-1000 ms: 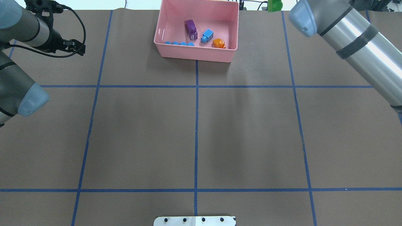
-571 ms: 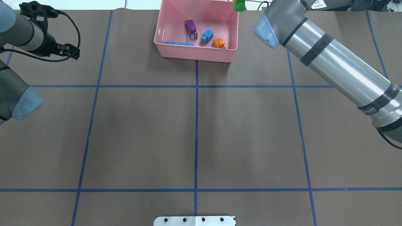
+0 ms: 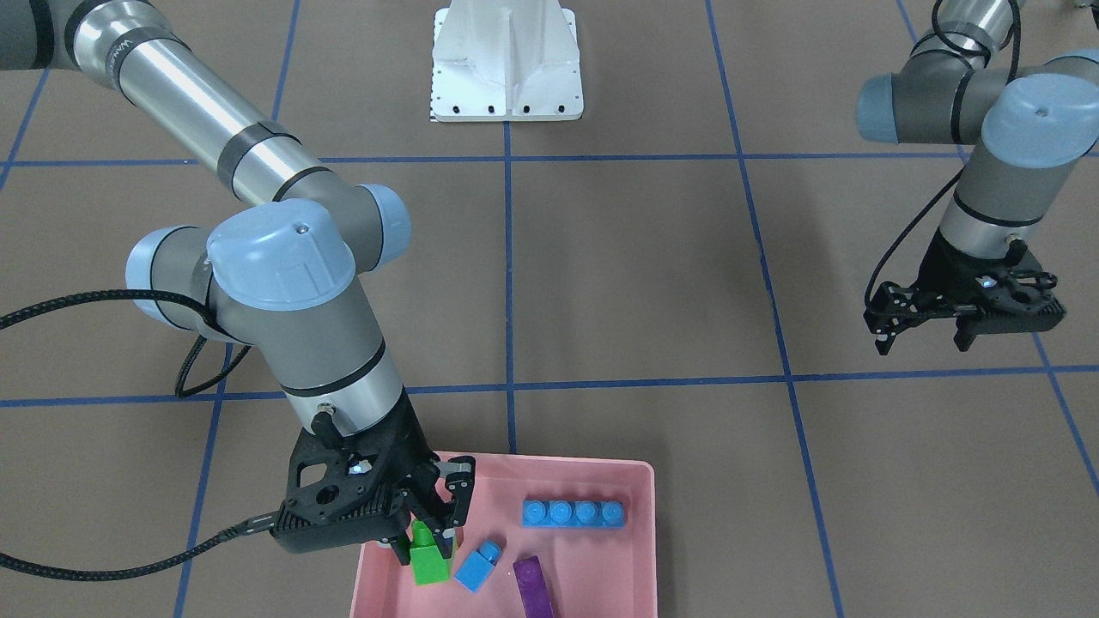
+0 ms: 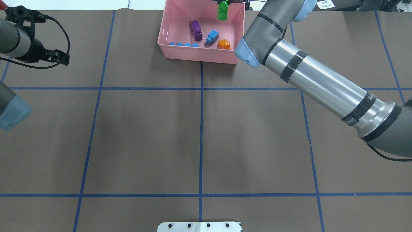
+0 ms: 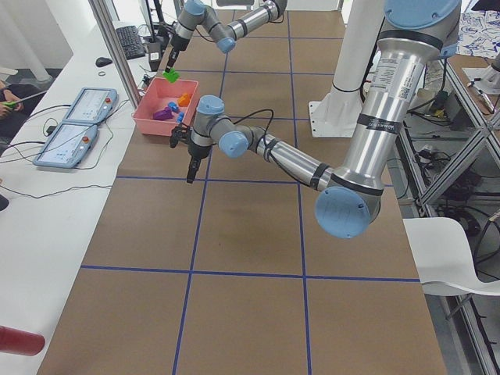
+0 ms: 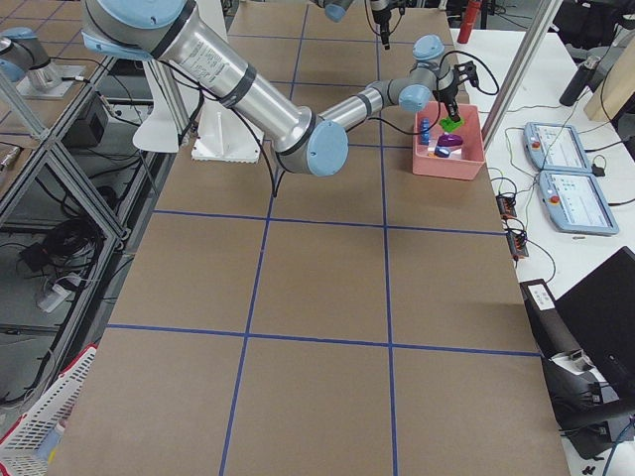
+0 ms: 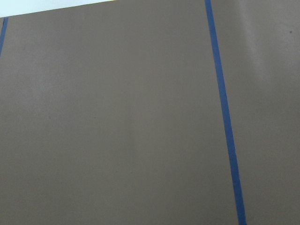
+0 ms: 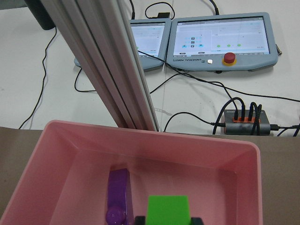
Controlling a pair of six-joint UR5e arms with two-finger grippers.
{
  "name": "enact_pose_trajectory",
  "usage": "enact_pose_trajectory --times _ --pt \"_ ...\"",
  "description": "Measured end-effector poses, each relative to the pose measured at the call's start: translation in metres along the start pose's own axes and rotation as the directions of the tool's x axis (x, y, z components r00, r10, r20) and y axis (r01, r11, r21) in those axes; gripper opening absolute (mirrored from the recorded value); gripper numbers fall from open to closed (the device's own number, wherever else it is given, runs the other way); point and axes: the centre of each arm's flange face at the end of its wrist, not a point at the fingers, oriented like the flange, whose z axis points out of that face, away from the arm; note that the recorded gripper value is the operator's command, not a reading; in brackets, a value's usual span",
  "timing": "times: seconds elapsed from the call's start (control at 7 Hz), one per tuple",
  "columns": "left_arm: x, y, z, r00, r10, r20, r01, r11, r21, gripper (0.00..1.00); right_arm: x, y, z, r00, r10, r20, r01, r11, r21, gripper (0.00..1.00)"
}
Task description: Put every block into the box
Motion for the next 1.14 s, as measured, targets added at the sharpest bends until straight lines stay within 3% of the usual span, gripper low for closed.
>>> enact_pose_trajectory --times 0.29,0.43,0.86,1.14 --pt "-0.052 0.019 -0.011 0.99 0.135 0.032 -0.135 0.991 -0.011 1.0 0.001 -0.01 -0.006 1.0 0.006 0.002 -0.006 1.0 0.0 1.0" --pt "-0.079 0.022 -0.015 0.982 0.185 0.039 -0.184 0.983 -0.027 1.0 0.011 -0.023 -0.015 1.0 0.019 -0.001 -0.019 0.999 -0.029 1.0" --pt "-0.16 0.011 -0.038 0.978 0.207 -0.029 -0.209 0.973 -0.1 1.0 0.086 -0.08 -0.073 0.999 -0.017 -0.035 0.008 0.973 -0.232 1.0" --pt "-0.179 0.009 -0.047 0.982 0.179 -0.063 -0.186 0.975 -0.12 1.0 0.183 -0.075 -0.102 0.996 -0.068 -0.056 0.044 0.935 -0.351 1.0"
